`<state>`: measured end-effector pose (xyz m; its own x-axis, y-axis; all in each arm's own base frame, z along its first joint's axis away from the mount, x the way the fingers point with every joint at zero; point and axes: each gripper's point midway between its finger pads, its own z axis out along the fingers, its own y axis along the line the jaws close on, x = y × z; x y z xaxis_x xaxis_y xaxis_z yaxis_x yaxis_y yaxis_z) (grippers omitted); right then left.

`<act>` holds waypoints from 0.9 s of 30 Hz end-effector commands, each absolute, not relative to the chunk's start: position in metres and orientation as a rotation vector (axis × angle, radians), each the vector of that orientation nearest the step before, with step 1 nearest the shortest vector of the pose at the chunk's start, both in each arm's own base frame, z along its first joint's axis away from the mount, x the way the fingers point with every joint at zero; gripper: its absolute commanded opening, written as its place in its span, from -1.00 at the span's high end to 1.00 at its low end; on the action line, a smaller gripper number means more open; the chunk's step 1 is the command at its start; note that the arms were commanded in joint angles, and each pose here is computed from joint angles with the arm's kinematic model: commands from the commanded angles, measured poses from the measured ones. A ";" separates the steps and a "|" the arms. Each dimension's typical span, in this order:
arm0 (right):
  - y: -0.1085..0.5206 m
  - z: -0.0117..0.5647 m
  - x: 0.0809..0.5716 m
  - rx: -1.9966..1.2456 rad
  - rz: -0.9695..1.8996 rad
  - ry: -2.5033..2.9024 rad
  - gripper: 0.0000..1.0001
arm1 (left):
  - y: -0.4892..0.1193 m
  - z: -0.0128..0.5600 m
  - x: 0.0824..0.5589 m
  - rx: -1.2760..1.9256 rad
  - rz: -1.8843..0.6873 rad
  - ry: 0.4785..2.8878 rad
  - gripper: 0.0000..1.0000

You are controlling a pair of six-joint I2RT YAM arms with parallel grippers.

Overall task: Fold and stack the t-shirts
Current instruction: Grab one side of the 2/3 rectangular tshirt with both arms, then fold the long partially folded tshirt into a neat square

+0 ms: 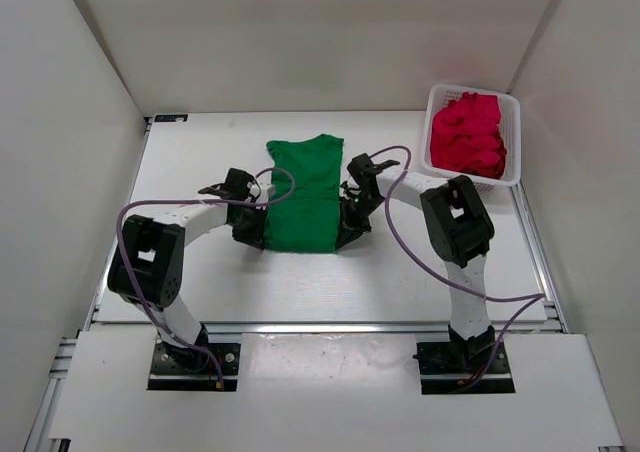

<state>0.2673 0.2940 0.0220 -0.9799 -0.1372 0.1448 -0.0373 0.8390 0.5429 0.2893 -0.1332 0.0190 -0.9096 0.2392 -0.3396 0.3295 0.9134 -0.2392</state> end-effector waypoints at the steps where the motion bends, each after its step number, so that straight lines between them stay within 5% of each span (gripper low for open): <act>1: 0.296 0.065 0.275 0.224 -0.939 -2.896 0.99 | -0.137 0.036 0.285 0.531 -0.430 2.744 1.00; 18: 0.253 0.119 0.193 0.487 -0.732 -2.830 1.00 | -0.119 0.092 0.184 1.208 -0.414 2.824 1.00; 27: 0.266 0.177 0.228 0.510 -0.781 -2.990 1.00 | -0.136 0.153 0.211 1.196 -0.477 2.720 1.00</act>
